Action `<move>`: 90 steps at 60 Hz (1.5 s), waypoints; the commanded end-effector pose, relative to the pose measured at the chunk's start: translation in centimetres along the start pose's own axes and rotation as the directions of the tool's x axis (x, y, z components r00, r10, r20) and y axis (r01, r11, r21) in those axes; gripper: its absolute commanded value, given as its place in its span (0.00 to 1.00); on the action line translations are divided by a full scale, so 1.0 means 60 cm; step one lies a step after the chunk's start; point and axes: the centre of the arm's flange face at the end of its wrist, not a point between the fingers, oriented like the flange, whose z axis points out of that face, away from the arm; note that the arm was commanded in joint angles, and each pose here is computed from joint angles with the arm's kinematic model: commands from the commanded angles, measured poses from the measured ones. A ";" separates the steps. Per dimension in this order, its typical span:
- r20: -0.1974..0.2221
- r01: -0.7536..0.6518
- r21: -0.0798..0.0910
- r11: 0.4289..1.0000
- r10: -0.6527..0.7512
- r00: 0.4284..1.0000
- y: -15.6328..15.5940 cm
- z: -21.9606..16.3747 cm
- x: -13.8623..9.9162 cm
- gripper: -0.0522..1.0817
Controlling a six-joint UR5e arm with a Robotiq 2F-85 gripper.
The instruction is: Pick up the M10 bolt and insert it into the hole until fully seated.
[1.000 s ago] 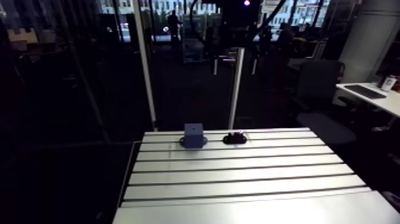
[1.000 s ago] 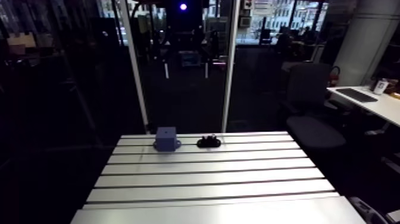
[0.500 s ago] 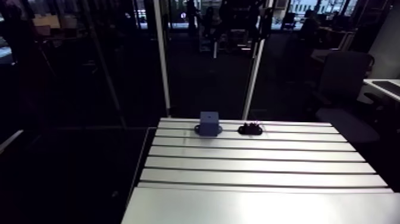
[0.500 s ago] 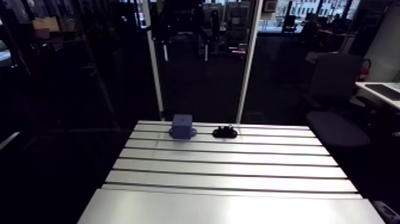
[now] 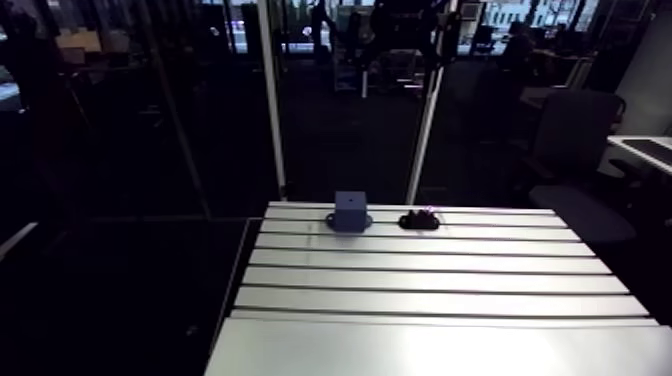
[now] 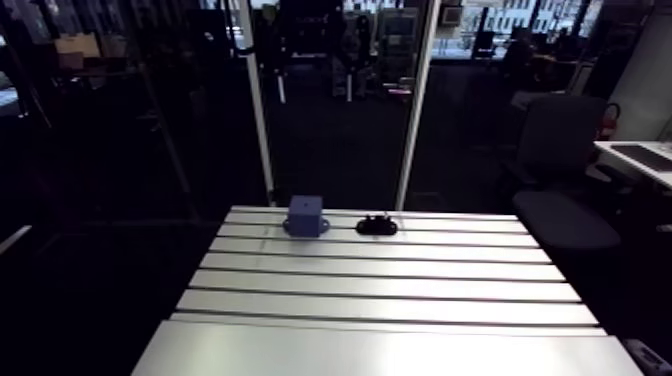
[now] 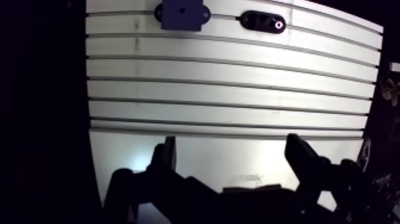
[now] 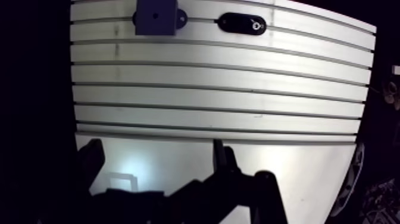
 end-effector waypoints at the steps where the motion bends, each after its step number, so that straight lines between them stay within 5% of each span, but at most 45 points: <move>1: -0.010 -0.005 -0.006 1.000 0.005 1.000 0.008 -0.012 -0.020 0.05; 34: 0.007 -0.045 -0.004 0.999 0.045 0.999 0.065 0.013 -0.029 0.05; 47: -0.093 -0.051 -0.015 0.999 0.049 0.994 0.130 0.054 -0.008 0.05; 90: -0.157 -0.039 -0.021 0.999 0.035 0.987 0.173 0.245 0.119 0.05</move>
